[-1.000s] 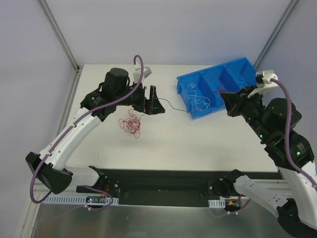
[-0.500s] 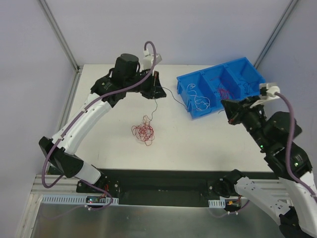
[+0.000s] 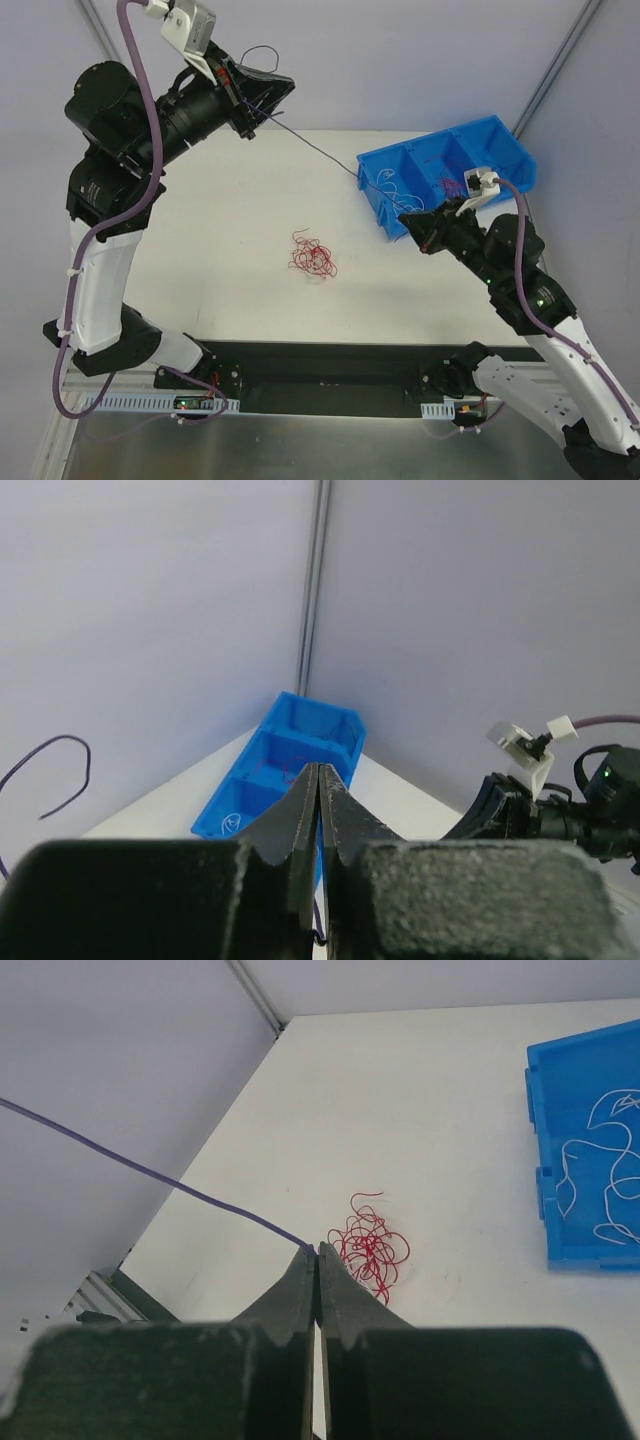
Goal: Untangle the cables
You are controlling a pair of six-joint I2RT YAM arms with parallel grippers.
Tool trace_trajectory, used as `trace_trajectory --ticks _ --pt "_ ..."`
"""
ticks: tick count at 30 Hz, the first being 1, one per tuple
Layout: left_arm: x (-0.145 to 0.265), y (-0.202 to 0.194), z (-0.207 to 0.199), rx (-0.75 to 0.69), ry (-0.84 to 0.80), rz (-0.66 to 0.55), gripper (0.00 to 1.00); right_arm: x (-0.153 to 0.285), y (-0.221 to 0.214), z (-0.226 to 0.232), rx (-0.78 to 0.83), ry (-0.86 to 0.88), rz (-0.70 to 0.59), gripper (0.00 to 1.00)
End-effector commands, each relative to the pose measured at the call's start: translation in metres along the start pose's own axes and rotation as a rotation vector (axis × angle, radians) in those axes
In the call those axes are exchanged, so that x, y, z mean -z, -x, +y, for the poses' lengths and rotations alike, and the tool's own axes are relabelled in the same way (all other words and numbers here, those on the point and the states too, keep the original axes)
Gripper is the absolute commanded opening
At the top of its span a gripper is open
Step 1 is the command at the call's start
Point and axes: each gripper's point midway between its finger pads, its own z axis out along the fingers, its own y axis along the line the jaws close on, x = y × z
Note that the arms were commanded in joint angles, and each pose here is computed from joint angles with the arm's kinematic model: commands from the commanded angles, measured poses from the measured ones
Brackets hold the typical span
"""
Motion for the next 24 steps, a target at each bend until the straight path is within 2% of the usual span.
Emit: trace_trajectory --ticks 1,4,6,9,15,18,19,20,21,24 --pt "-0.013 0.006 -0.001 0.078 -0.019 -0.045 0.0 -0.003 -0.012 -0.002 -0.009 0.007 0.043 0.0" --pt "-0.038 -0.044 -0.017 0.25 -0.157 0.102 0.0 0.006 -0.02 -0.012 -0.005 -0.039 0.065 0.0" --pt "-0.058 -0.087 -0.032 0.372 -0.244 0.226 0.0 0.018 -0.023 -0.029 -0.026 -0.134 0.052 0.0" --pt "-0.086 -0.172 -0.063 0.479 -0.33 0.439 0.0 0.042 -0.028 -0.053 -0.079 -0.255 0.007 0.0" --pt "-0.091 -0.331 -0.111 0.585 -0.322 0.797 0.0 0.085 -0.043 -0.08 -0.149 -0.36 -0.077 0.0" --pt "-0.089 -0.385 -0.112 0.642 -0.264 0.914 0.0 0.102 -0.057 -0.097 -0.16 -0.427 -0.088 0.0" --pt "-0.088 -0.4 -0.11 0.658 -0.249 0.947 0.04 0.104 -0.062 -0.102 -0.165 -0.444 -0.086 0.0" --pt "-0.086 -0.414 -0.108 0.674 -0.234 0.979 0.12 0.105 -0.067 -0.106 -0.169 -0.46 -0.086 0.0" --pt "-0.084 -0.426 -0.106 0.679 -0.216 1.002 0.25 0.106 -0.071 -0.11 -0.175 -0.476 -0.088 0.0" --pt "-0.072 -0.451 -0.097 0.67 -0.171 1.053 0.51 0.108 -0.077 -0.126 -0.182 -0.552 -0.103 0.0"
